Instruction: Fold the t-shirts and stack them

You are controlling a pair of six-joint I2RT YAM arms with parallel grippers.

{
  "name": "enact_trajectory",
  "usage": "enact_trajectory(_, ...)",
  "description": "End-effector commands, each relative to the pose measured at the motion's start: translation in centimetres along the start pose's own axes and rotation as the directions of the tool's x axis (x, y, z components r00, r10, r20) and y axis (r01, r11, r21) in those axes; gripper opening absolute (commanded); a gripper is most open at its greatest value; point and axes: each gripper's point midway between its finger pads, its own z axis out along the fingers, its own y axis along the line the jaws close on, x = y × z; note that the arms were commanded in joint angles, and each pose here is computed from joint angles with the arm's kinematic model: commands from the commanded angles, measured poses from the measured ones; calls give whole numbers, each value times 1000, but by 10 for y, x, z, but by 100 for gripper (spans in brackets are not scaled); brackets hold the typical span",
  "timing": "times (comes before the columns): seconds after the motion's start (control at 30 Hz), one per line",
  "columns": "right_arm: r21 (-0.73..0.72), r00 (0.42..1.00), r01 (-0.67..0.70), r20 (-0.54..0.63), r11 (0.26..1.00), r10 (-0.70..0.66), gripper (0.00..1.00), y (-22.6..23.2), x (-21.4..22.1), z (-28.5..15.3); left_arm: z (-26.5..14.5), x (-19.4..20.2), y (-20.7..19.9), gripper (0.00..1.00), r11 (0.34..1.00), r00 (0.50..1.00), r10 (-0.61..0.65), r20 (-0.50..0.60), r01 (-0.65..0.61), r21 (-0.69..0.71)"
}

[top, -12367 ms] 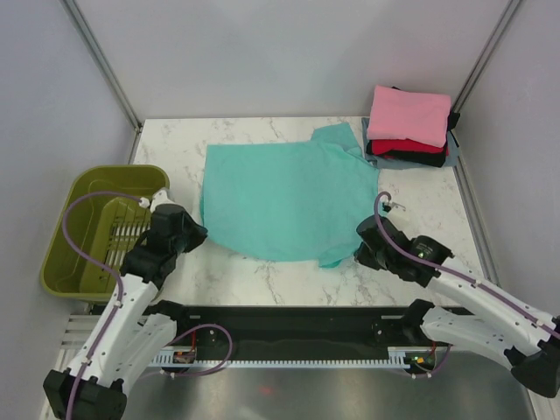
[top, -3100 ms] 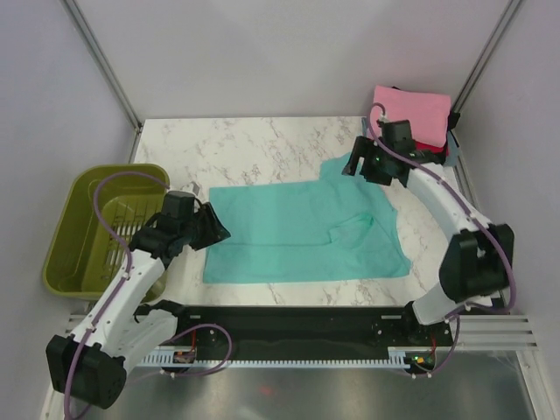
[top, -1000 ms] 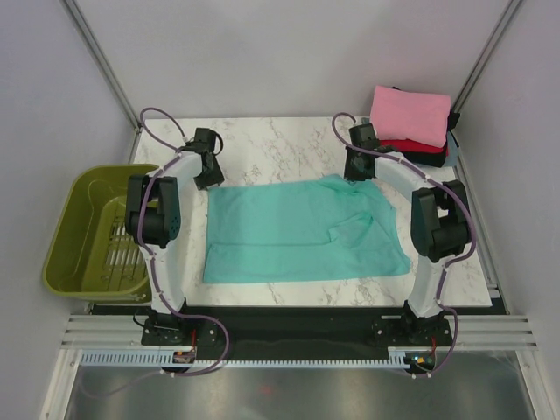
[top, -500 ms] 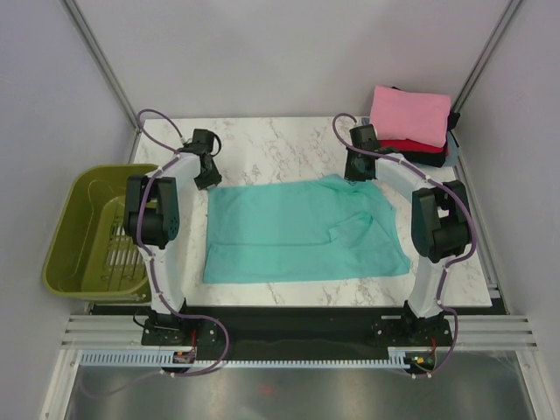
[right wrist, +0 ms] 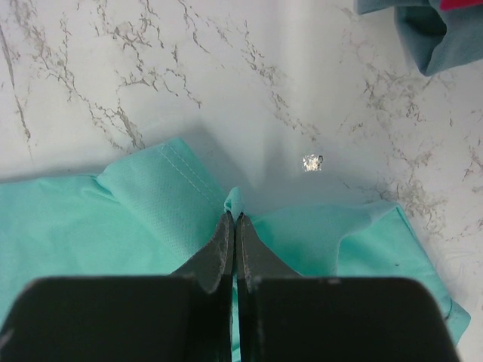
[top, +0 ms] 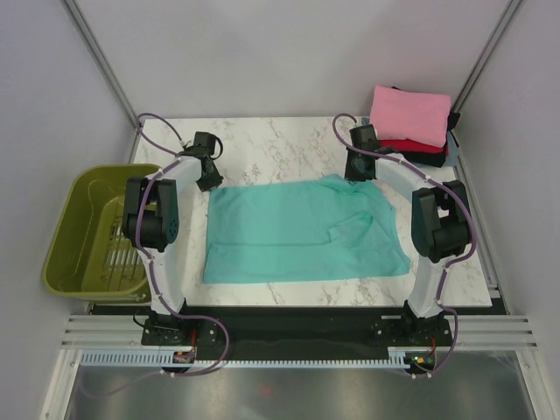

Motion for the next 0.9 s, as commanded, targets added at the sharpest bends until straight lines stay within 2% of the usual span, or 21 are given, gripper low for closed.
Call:
enact_trajectory(0.0,-6,999,-9,43,1000,10,0,1,-11,-6,0,35,-4,33,1000,995,-21,-95,21,0)
enact_trajectory(0.13,-1,999,-7,43,1000,7,0,0,-12,-5,-3,32,-7,7,1000,996,-21,-85,22,8)
enact_trajectory(0.2,-3,999,-7,52,1000,7,0,1,-15,-7,-6,27,-7,2,1000,997,-10,-70,11,9)
enact_trajectory(0.53,-29,994,-10,104,1000,13,0,-3,-32,-33,-52,-5,-6,2,999,999,31,32,-32,42)
enact_trajectory(0.87,-7,990,-16,140,1000,17,0,-22,-13,-74,-100,11,19,2,997,997,18,74,-23,67)
